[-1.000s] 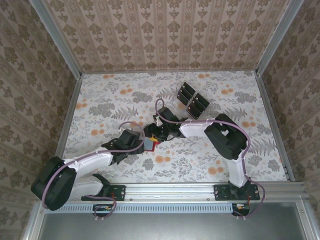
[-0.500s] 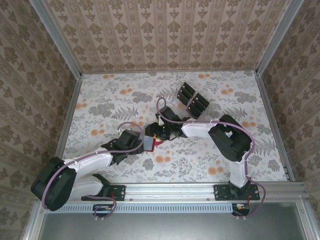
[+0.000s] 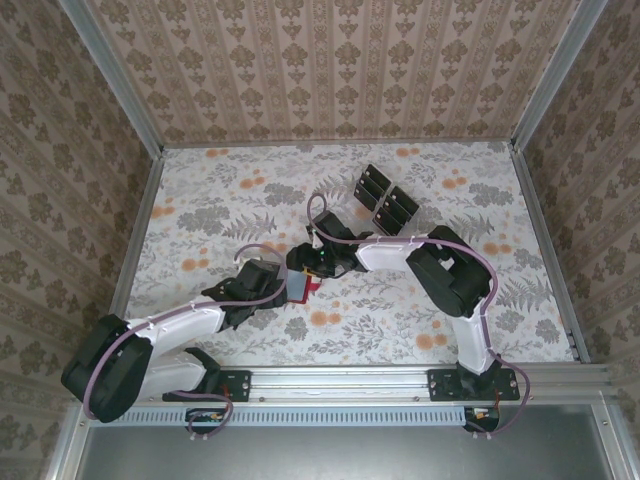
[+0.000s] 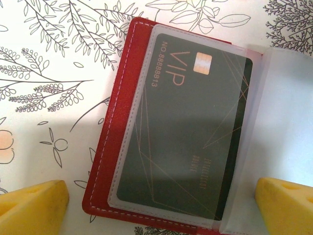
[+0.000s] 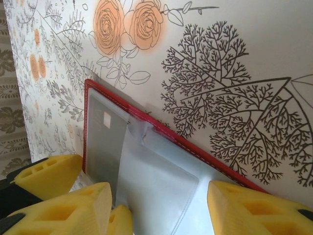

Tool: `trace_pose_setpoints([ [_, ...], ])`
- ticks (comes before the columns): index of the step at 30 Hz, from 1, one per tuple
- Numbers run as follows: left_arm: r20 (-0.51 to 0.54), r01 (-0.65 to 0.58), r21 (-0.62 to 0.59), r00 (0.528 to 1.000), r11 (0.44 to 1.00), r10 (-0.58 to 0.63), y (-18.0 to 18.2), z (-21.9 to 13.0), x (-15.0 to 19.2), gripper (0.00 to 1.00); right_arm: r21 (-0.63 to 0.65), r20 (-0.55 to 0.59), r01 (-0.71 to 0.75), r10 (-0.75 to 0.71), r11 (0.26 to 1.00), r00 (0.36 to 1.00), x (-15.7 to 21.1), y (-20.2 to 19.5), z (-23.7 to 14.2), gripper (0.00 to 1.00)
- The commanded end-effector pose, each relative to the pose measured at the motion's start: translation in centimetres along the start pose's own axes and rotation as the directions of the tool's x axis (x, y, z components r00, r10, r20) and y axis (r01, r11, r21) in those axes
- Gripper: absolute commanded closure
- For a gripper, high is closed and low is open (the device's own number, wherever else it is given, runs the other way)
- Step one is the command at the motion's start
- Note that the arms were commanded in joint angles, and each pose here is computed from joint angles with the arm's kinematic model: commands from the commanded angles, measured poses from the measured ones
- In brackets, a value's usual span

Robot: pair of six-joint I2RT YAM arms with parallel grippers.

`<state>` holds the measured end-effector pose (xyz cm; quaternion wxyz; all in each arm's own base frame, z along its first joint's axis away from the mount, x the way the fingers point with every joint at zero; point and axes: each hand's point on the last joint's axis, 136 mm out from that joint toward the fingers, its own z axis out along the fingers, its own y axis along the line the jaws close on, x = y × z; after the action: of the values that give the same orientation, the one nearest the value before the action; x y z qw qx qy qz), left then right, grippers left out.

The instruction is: Put the credit cards into the card holder

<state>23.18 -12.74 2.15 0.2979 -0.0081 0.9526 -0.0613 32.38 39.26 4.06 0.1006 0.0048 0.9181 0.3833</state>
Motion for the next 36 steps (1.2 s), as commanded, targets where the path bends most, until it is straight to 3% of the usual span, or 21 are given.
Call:
trace_pose_setpoints([
  [1,0.001,0.022,-0.011,1.000,1.000,-0.022,0.5,-0.1,0.2,0.00,0.037,-0.013,0.008,-0.008,0.999,1.000,0.1,-1.0,0.6,0.44],
  [26,0.008,0.028,-0.003,1.000,1.000,-0.028,0.3,-0.3,-0.1,0.00,-0.076,-0.039,0.029,-0.032,0.997,0.999,0.7,2.4,0.6,0.45],
  [36,0.077,0.057,0.058,0.995,0.997,-0.061,-0.4,-2.7,-2.1,0.00,-0.118,-0.031,0.029,-0.033,0.993,0.999,0.4,4.6,0.2,0.45],
])
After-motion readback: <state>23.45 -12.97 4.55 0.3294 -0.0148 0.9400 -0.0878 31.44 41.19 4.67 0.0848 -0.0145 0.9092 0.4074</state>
